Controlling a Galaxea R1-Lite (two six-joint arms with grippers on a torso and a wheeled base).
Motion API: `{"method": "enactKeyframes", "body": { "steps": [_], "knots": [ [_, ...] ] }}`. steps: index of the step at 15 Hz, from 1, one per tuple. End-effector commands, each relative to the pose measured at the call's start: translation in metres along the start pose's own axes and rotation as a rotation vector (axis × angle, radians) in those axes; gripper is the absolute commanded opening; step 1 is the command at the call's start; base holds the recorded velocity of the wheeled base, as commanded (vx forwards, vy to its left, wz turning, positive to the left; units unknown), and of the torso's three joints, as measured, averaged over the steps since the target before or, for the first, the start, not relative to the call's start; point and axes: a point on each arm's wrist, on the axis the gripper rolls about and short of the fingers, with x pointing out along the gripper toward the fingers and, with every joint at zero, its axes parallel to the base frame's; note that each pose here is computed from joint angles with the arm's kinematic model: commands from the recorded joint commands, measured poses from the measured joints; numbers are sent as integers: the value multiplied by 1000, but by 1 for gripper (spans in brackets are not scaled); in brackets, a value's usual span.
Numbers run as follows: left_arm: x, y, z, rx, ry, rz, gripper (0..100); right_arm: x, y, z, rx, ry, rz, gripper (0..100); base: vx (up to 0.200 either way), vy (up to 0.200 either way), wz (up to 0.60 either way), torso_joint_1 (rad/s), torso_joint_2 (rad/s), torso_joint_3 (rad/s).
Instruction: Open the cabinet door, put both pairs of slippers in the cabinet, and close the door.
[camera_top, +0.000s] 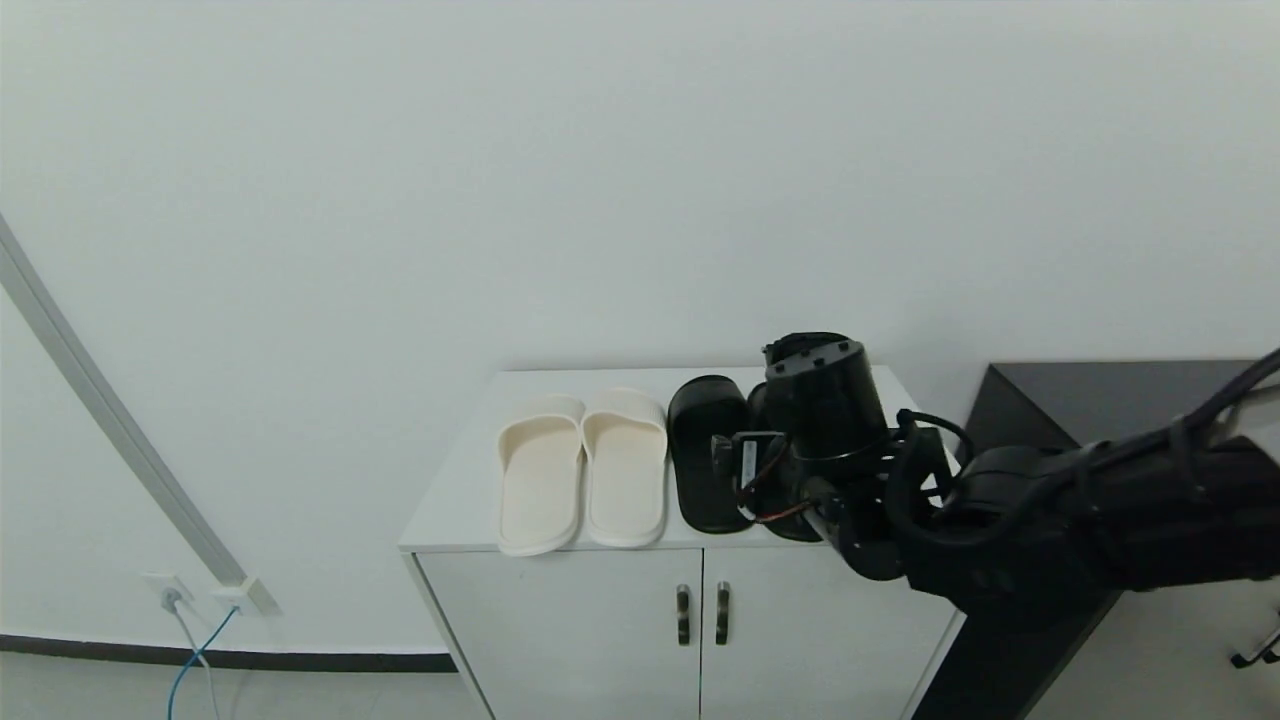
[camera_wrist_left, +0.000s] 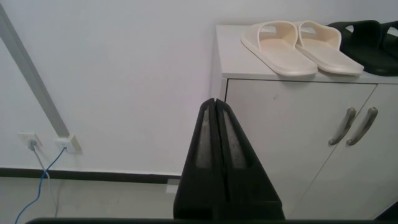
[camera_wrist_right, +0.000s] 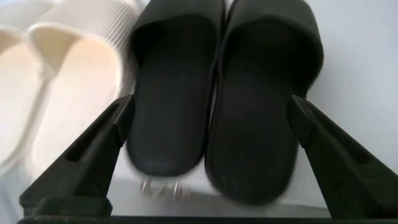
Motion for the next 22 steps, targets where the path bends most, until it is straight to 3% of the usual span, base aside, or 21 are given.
{"method": "enactKeyframes", "body": {
  "steps": [1,7,16,17,22],
  "knots": [
    [0,0,0,0,0,0,0,44,8,-18,-14,9,-78,100,0,0,0,0,0,0],
    [0,0,0,0,0,0,0,106,10,-17,-26,-55,-184,100,0,0,0,0,0,0],
    [0,0,0,0,0,0,0,139,9,-13,-2,-114,-246,100,0,0,0,0,0,0],
    [0,0,0,0,0,0,0,139,9,-12,-1,-115,-246,0,0,0,0,0,0,0],
    [0,0,0,-2,0,0,0,135,8,-11,-2,-114,-245,0,0,0,0,0,0,0]
  ]
}}
